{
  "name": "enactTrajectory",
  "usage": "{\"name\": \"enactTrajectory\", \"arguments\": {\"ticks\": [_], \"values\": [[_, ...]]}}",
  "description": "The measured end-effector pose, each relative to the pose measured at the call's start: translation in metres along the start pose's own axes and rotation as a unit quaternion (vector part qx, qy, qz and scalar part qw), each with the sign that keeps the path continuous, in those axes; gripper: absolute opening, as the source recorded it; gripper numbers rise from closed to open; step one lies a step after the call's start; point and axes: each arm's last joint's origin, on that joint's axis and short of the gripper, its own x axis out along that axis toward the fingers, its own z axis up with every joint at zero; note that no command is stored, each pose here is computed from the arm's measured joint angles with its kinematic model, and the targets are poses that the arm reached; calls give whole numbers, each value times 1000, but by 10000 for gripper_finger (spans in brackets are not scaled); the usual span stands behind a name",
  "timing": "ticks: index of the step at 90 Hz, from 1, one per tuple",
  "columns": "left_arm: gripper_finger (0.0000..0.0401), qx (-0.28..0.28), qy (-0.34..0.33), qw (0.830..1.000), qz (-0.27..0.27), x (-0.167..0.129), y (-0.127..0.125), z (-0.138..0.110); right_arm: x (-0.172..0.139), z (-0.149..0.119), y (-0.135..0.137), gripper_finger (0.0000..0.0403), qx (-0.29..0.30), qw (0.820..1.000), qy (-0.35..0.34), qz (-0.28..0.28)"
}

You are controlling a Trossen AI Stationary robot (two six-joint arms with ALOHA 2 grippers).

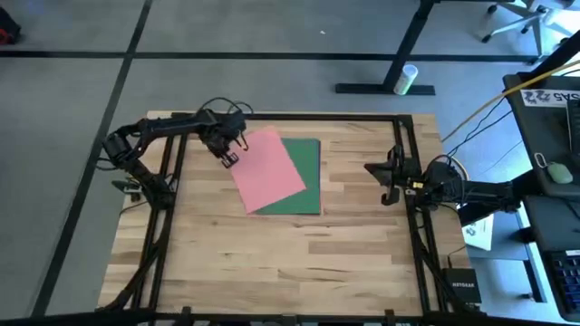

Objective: Organize paper
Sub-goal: Move the pink paper to the top left of the table

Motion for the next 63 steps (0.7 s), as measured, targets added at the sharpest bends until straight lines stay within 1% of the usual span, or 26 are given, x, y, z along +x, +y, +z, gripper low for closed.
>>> {"name": "enactTrajectory", "arguments": {"ticks": [3, 6, 16, 22, 33, 41, 63], "values": [[0, 11, -5, 1000, -27, -1, -8, 0, 0, 0, 0, 1, 0, 1000, 1, 0], [0, 26, -8, 999, -43, -2, -17, 0, 0, 0, 0, 1, 0, 1000, 2, 0], [0, 84, -37, 994, -54, -6, -49, -1, 0, -1, 0, 1, -1, 1000, 8, 0], [0, 118, -64, 990, -52, -6, -69, -3, 0, -2, 0, 1, -2, 1000, 13, -1], [0, 175, -110, 978, -30, -5, -98, -11, 0, -3, 0, 1, -2, 1000, 15, -1], [0, 204, -124, 971, -19, -2, -112, -19, 0, -3, 0, 1, -2, 1000, 15, -1], [0, 262, -135, 955, -30, 9, -141, -44, 0, -3, 0, 1, -2, 1000, 15, -1]]}}
